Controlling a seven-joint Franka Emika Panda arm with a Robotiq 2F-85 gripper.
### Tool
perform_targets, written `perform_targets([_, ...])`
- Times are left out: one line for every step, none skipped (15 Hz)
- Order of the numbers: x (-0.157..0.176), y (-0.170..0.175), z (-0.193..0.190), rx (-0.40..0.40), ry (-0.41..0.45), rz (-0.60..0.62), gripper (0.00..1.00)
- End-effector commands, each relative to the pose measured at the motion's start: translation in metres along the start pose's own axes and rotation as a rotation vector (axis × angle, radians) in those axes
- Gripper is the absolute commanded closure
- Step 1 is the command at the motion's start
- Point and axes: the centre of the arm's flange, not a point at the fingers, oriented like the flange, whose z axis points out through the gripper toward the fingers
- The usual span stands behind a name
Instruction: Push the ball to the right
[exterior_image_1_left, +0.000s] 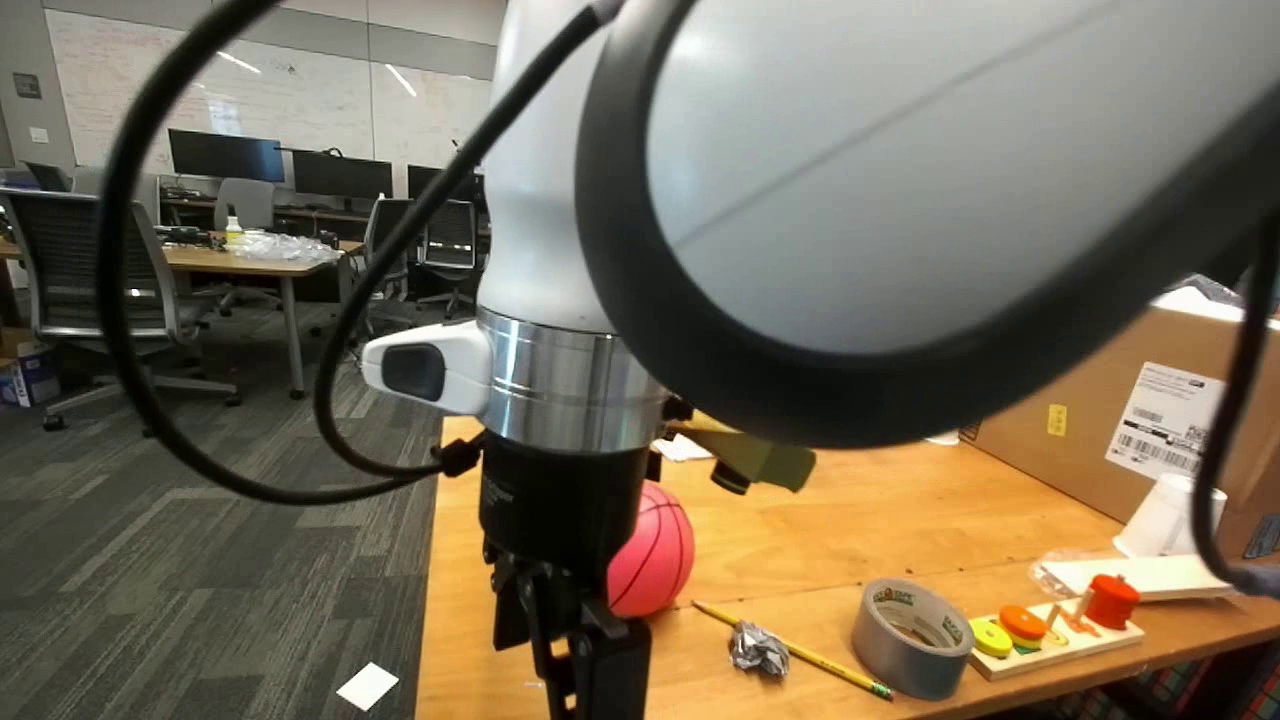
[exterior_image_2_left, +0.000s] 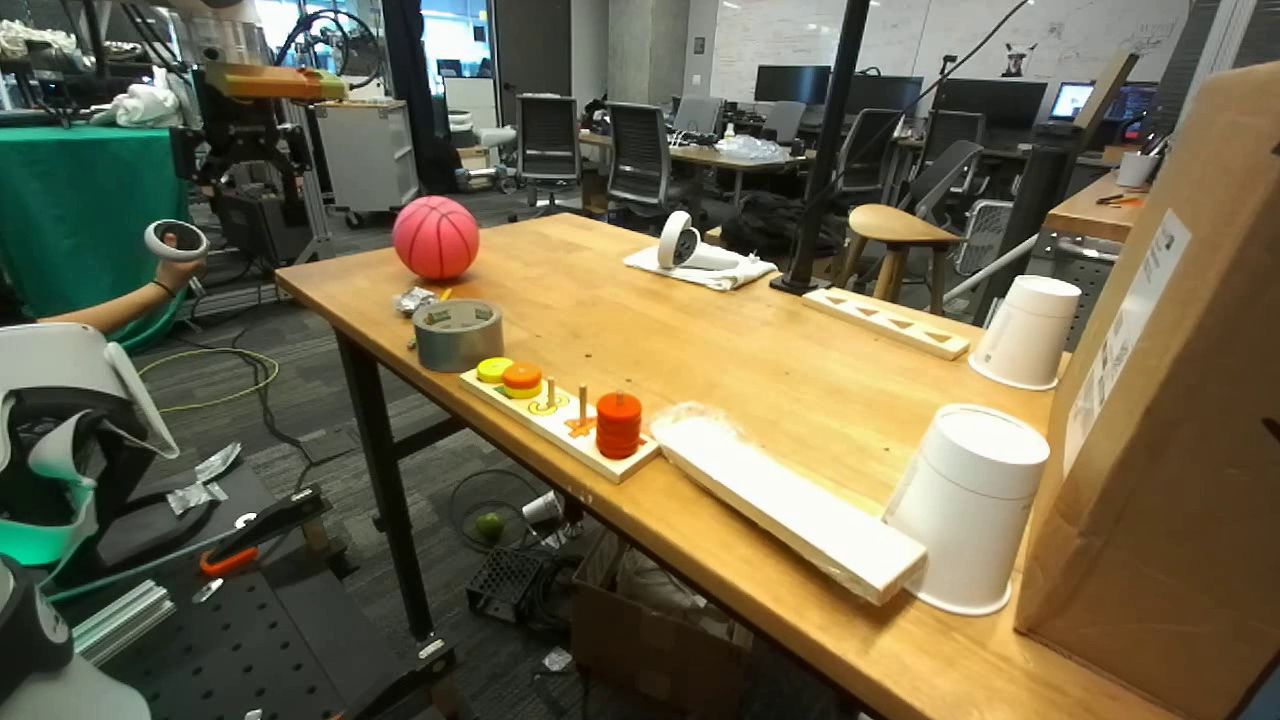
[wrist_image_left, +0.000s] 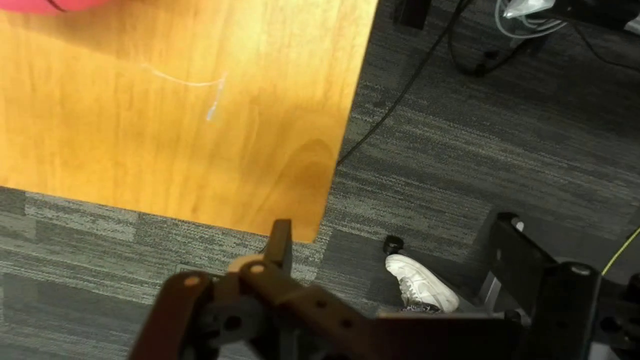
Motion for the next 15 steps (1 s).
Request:
perform_targets([0.018, 0.044, -0.001, 0.003, 0.036, 0.000, 0.00])
perform_targets([0.023, 0.051, -0.001, -0.007, 0.047, 0.001, 0.00])
perform_targets([0.026, 0.055, 0.000, -0.017, 0.052, -0.004, 0.00])
perform_targets([0.032, 0.062, 0.001, -0.036, 0.053, -0.013, 0.00])
perform_targets([0.036, 0.066, 0.001, -0.048, 0.052, -0.022, 0.00])
perform_targets([0.039, 0.071, -0.001, -0.061, 0.050, -0.034, 0.00])
perform_targets([0.041, 0.077, -0.001, -0.075, 0.050, -0.043, 0.00])
perform_targets([0.043, 0.081, -0.003, -0.085, 0.057, -0.053, 0.00])
perform_targets([0.045, 0.086, -0.006, -0.094, 0.064, -0.058, 0.00])
perform_targets([0.047, 0.092, -0.006, -0.104, 0.070, -0.063, 0.00])
perform_targets([0.049, 0.096, -0.006, -0.113, 0.077, -0.067, 0.00])
perform_targets([0.049, 0.102, -0.006, -0.121, 0.079, -0.063, 0.00])
perform_targets([0.047, 0.108, -0.003, -0.131, 0.076, -0.058, 0.00])
perform_targets([0.043, 0.116, -0.003, -0.134, 0.072, -0.049, 0.00])
perform_targets([0.037, 0.124, 0.000, -0.132, 0.070, -0.039, 0.00])
